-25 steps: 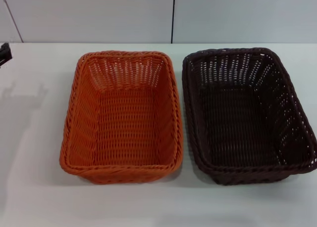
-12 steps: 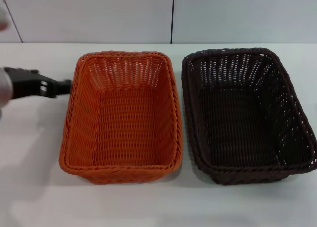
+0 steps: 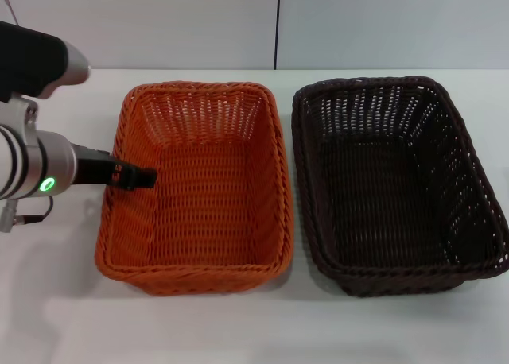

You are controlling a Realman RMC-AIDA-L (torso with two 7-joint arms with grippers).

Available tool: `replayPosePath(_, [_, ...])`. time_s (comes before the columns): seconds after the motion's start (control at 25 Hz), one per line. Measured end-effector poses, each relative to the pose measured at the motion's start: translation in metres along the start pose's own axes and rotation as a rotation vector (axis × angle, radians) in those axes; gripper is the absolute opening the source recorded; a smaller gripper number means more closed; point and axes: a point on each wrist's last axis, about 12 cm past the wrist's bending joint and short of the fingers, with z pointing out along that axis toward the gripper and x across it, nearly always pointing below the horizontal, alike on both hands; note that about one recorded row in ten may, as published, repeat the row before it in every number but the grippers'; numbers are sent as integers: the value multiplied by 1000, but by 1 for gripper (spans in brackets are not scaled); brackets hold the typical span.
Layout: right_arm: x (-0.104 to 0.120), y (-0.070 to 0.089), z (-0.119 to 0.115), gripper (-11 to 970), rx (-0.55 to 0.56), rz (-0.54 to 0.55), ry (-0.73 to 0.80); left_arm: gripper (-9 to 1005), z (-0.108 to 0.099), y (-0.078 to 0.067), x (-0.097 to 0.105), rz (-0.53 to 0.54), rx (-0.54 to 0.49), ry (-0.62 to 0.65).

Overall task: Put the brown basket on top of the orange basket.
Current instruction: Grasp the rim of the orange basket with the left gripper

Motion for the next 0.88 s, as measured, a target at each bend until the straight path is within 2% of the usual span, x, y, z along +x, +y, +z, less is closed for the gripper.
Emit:
replayPosePath(0.36, [2,1,1,699,-6,-1,13,785,21,-3,-3,0,15,69])
replayPosePath(0.88, [2,0,1,699,-4,-2,13,608,20,3,-5,40,-16,67])
